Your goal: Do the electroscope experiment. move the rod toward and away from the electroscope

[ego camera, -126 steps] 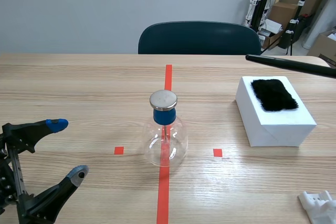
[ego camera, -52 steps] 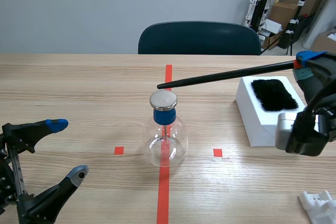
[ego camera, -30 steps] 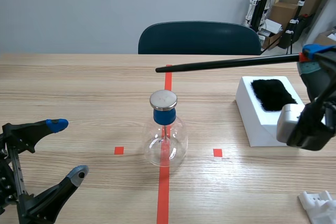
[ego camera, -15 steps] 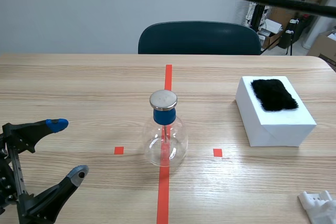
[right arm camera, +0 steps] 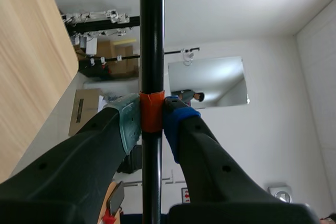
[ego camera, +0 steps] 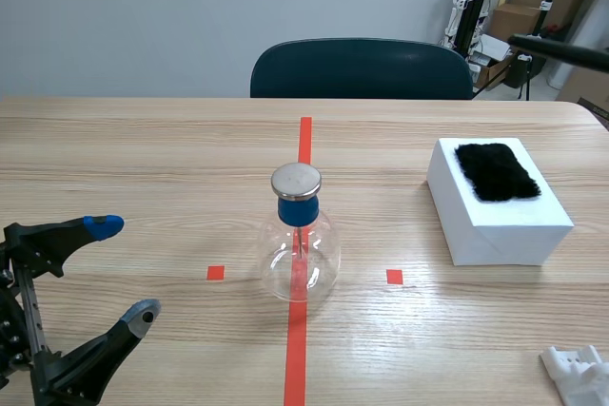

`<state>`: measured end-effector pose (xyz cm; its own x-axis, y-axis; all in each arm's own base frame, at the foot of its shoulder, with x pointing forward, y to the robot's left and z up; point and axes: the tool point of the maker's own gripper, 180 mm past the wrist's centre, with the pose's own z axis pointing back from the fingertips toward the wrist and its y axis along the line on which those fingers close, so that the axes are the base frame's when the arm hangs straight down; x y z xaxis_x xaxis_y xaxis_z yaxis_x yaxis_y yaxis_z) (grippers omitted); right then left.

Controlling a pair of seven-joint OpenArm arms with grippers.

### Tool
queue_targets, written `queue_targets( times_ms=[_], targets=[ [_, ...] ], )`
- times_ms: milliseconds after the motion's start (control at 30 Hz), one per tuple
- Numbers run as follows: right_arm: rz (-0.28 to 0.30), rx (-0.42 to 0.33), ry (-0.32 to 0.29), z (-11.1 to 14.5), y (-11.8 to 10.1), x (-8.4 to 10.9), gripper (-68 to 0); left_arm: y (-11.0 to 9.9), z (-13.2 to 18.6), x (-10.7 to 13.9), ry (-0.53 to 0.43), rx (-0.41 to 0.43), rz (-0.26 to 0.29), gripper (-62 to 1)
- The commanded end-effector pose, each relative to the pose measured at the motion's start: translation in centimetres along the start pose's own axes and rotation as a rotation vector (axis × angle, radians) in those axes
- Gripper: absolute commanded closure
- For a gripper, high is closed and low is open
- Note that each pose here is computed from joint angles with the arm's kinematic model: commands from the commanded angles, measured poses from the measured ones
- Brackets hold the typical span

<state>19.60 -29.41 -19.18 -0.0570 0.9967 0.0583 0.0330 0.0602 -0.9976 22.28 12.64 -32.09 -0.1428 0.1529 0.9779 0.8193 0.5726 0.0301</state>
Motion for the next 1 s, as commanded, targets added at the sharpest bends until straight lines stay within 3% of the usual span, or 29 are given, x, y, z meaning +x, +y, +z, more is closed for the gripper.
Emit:
queue_targets(
  times_ms=[0, 967],
  targets=[
    [0.012, -0.027, 0.000, -0.34, -0.80, -0.38, -0.4, 0.32, -0.14, 0.68, -0.027, 0.002, -0.009, -62.3],
    [0.004, -0.018, 0.019, -0.14, -0.45, -0.93, -0.4, 0.32, -0.13, 0.69, -0.027, 0.002, -0.009, -62.3]
  ],
)
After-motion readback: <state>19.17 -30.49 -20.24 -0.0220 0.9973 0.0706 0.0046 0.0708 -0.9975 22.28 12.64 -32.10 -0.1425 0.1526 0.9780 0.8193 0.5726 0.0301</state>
